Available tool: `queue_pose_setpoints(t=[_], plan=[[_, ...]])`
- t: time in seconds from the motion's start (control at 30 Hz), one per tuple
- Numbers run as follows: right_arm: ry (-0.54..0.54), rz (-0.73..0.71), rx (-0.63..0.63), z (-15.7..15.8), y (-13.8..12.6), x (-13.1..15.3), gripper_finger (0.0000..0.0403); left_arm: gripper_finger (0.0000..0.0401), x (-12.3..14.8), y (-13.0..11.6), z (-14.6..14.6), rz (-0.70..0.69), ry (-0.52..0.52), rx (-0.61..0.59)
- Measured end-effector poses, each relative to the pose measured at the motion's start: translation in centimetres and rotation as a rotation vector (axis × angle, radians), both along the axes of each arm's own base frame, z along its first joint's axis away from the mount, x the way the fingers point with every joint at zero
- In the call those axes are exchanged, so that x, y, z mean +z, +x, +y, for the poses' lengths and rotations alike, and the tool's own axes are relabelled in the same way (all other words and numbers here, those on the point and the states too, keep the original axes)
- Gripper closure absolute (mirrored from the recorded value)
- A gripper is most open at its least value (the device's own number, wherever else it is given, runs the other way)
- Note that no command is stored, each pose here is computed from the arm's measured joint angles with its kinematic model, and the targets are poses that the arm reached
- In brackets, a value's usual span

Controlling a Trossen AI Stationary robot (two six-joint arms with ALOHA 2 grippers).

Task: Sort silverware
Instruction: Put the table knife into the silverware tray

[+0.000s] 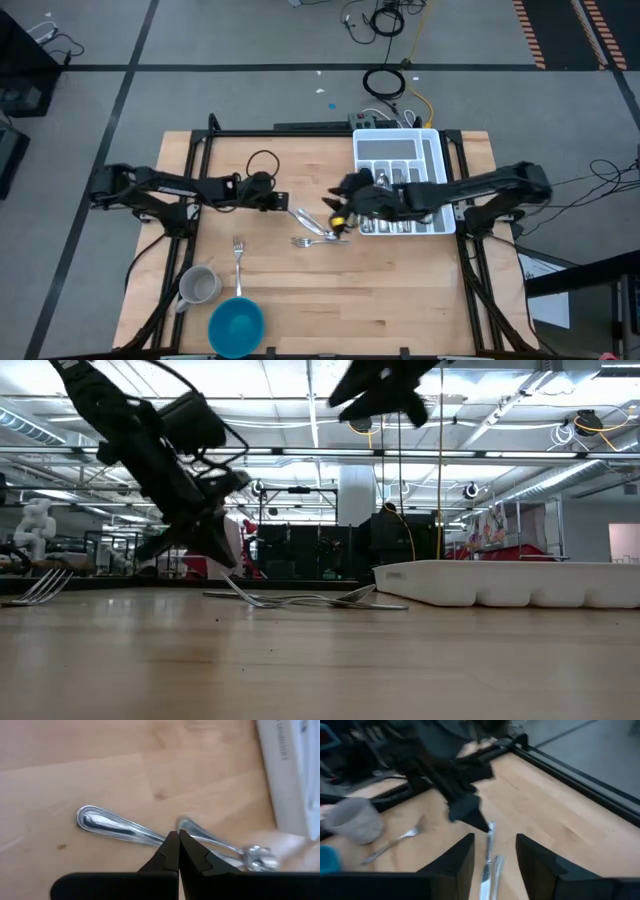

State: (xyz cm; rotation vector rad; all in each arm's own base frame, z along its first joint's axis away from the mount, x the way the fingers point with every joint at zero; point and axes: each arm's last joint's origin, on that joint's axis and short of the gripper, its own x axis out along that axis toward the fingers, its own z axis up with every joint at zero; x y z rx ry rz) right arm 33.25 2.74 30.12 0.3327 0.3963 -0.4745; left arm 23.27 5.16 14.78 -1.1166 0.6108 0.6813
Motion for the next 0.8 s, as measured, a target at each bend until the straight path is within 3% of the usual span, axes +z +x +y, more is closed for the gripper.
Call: queue_pose_setpoints(t=[0.23,0.53,0.8], plan=[[0.051,0.218,0.030,-2.9,6.3,-1.7,0.0227,0.0401,4.6,-2.7,-0.5,0.029,0.068,-0.045],[0.005,0.378,0.158,-5.3,14.3,-2.6,0.0223,0.0401,10.8,-8.9,-1.4,0.077,0.201,0.018],[0.035,0.517,0.196,-6.9,18.4,-6.4,0.0196,0.0401,11.9,-12.5,-1.9,0.185,0.275,0.051]])
